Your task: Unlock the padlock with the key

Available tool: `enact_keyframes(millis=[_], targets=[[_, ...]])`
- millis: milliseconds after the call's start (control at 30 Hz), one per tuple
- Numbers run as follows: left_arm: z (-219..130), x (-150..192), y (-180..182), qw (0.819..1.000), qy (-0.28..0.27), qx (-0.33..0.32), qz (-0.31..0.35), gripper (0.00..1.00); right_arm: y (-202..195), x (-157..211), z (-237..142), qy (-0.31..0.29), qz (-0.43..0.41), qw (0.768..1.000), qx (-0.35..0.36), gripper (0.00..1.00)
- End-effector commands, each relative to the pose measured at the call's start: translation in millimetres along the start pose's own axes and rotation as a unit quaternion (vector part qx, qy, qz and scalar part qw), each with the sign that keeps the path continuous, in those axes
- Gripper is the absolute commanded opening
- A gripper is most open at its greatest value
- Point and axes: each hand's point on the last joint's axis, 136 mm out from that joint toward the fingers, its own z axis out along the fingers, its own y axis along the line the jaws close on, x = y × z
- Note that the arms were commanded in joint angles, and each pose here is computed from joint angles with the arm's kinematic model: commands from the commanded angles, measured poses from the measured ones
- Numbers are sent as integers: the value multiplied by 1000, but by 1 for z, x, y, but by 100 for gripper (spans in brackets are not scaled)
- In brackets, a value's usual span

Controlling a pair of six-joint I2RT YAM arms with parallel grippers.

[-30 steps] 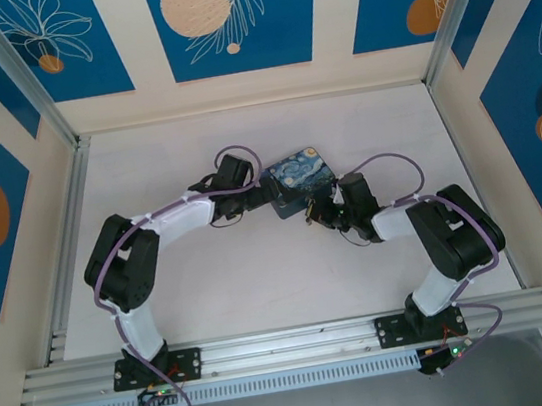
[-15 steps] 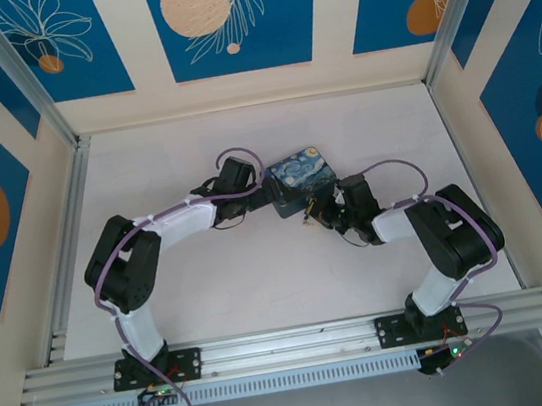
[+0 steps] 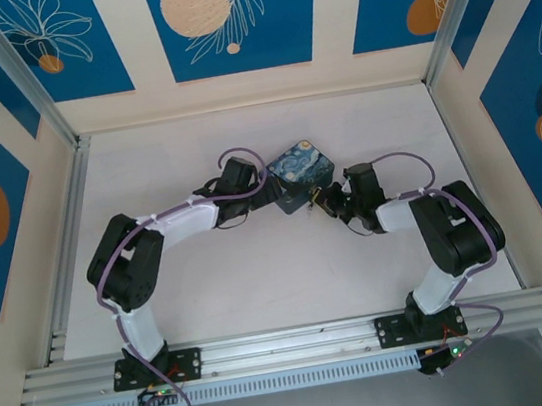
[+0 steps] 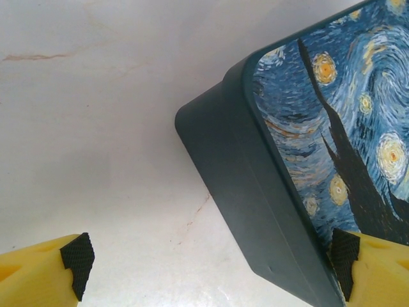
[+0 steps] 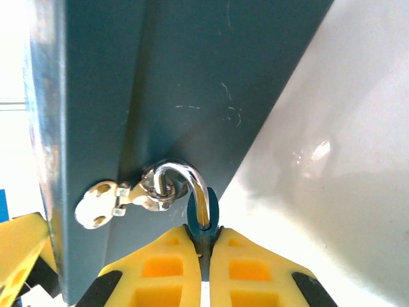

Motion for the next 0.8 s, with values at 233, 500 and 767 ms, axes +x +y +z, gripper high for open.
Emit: enact_keyframes(millis=[233,500,767], targets=[[18,67,79,984,108,-141,8,93,-16,-43,-11,-5,-4,1000,22,0],[18,66,76,984,108,-139,8,93,-26,-40,-24,-10,0,1000,27,0],[12,60,68,988,94,-121,10,95,-22,-27,-32,13,-17,1000,13,0]])
